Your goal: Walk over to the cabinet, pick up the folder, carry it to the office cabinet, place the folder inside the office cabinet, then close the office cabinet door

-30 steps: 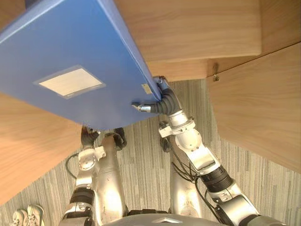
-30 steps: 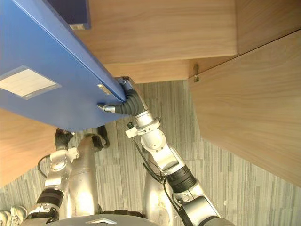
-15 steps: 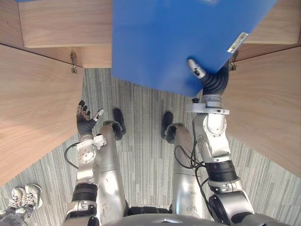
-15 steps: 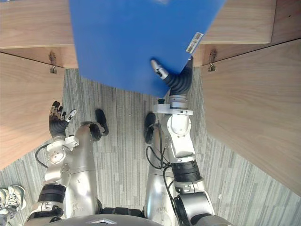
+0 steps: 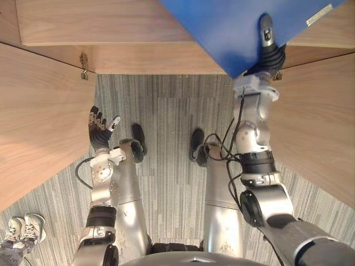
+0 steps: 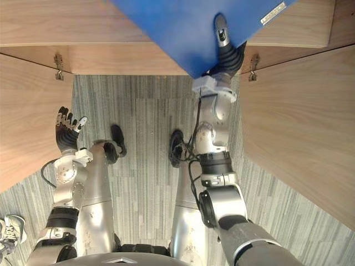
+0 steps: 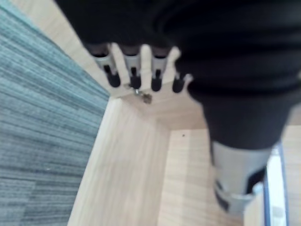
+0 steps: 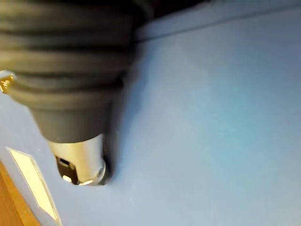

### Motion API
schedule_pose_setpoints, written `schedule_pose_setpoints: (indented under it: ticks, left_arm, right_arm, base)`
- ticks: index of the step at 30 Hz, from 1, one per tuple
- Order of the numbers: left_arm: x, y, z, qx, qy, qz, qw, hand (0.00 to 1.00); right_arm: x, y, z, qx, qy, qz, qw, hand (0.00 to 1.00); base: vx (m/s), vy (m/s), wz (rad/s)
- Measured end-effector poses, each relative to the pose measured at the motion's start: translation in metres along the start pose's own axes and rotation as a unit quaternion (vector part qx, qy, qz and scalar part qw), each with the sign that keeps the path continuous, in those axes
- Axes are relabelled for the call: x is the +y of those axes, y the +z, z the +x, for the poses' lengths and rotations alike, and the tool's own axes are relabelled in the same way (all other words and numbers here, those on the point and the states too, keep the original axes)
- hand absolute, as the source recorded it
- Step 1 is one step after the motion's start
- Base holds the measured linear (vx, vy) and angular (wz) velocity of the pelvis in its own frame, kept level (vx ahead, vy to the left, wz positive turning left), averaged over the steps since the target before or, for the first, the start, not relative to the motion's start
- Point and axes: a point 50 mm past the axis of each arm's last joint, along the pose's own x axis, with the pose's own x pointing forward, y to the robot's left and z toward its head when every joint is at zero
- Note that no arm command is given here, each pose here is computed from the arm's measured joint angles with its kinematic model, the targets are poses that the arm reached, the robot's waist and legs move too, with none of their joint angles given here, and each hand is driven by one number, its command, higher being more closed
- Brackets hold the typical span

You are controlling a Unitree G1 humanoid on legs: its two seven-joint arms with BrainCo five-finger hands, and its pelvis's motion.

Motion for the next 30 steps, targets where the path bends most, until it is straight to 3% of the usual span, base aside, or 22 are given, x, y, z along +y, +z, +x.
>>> schedule_pose_setpoints:
  ticks: [9, 22, 23, 30]
  left_arm:
    - [-0.007, 0.006, 0.007, -0.007, 0.001, -0.02, 1.0, 0.0]
    - [-0.008, 0.004, 0.005, 0.002, 0.009, -0.04, 0.999, 0.0]
    - [-0.007, 0.003, 0.005, 0.002, 0.01, -0.04, 0.999, 0.0]
    - [0.0, -0.003, -0.001, 0.015, 0.017, -0.034, 0.999, 0.0]
  right_arm:
    - [0.023, 0.018, 0.051, -0.004, -0.03, 0.102, 0.994, 1.0]
    - [0.012, 0.059, 0.086, -0.034, -0.099, 0.204, 0.973, 1.0]
    - [0.011, 0.064, 0.088, -0.039, -0.1, 0.206, 0.973, 0.0]
    - [0.015, 0.079, 0.096, -0.053, -0.101, 0.205, 0.972, 0.0]
  base:
    - [-0.02, -0.017, 0.1]
    - [0.0, -0.012, 0.12]
    - [-0.01, -0.008, 0.1]
    - [0.0, -0.001, 0.02]
